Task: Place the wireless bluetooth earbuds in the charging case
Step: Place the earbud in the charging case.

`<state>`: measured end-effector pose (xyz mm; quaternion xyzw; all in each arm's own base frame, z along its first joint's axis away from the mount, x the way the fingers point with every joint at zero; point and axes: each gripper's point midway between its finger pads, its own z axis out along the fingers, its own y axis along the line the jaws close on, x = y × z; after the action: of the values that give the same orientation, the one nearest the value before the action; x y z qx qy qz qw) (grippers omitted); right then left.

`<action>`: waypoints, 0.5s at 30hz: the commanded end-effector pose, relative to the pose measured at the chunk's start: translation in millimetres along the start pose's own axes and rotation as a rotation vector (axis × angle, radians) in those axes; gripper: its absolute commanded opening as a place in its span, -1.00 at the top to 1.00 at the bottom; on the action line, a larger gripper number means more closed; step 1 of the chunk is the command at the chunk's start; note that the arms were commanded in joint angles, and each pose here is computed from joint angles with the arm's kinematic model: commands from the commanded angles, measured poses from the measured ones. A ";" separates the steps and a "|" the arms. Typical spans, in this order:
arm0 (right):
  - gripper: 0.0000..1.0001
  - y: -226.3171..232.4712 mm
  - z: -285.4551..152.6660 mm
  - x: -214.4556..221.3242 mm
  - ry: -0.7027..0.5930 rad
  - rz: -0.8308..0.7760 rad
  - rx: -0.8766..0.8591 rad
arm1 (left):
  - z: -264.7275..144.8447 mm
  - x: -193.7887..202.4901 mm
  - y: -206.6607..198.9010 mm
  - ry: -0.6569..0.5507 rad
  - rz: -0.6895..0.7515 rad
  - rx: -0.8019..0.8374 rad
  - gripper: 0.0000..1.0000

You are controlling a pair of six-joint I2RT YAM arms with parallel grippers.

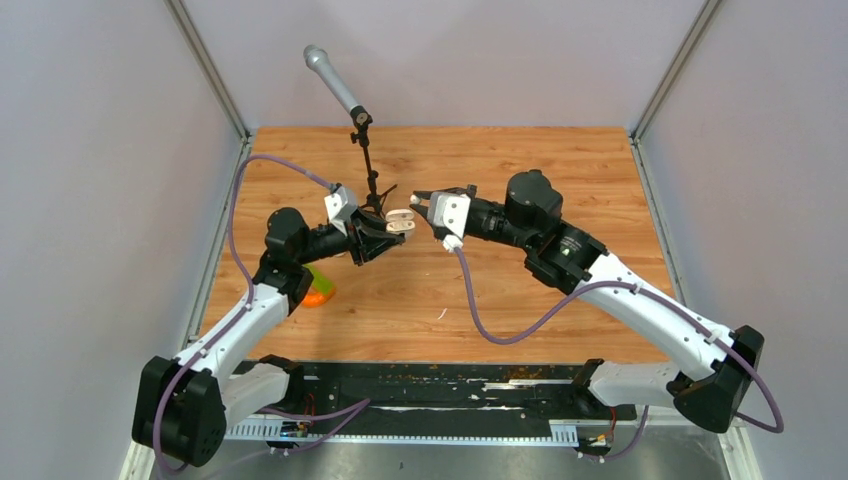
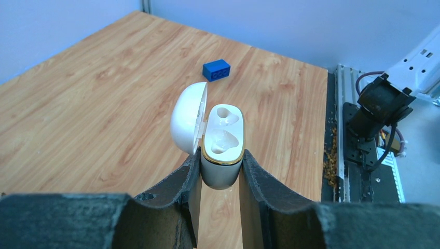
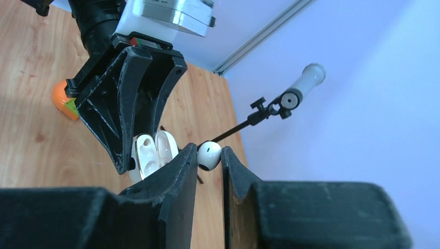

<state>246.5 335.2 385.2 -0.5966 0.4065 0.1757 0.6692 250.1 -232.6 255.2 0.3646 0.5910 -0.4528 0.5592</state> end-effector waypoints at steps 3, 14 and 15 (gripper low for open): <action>1.00 -3.2 16.6 -21.7 -0.123 -0.211 0.015 | 4.1 -44.1 -13.8 -0.088 0.101 0.059 0.93; 1.00 6.5 34.1 -13.3 -0.140 -0.205 -0.022 | 4.9 -56.2 -20.0 -0.114 0.125 0.076 0.93; 1.00 8.7 35.0 -13.1 -0.141 -0.202 -0.033 | 5.1 -56.5 -19.8 -0.114 0.126 0.076 0.93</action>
<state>251.3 365.5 375.3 -0.6311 0.3290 0.1458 0.6872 245.0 -238.1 280.3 0.3811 0.5573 -0.4606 0.5762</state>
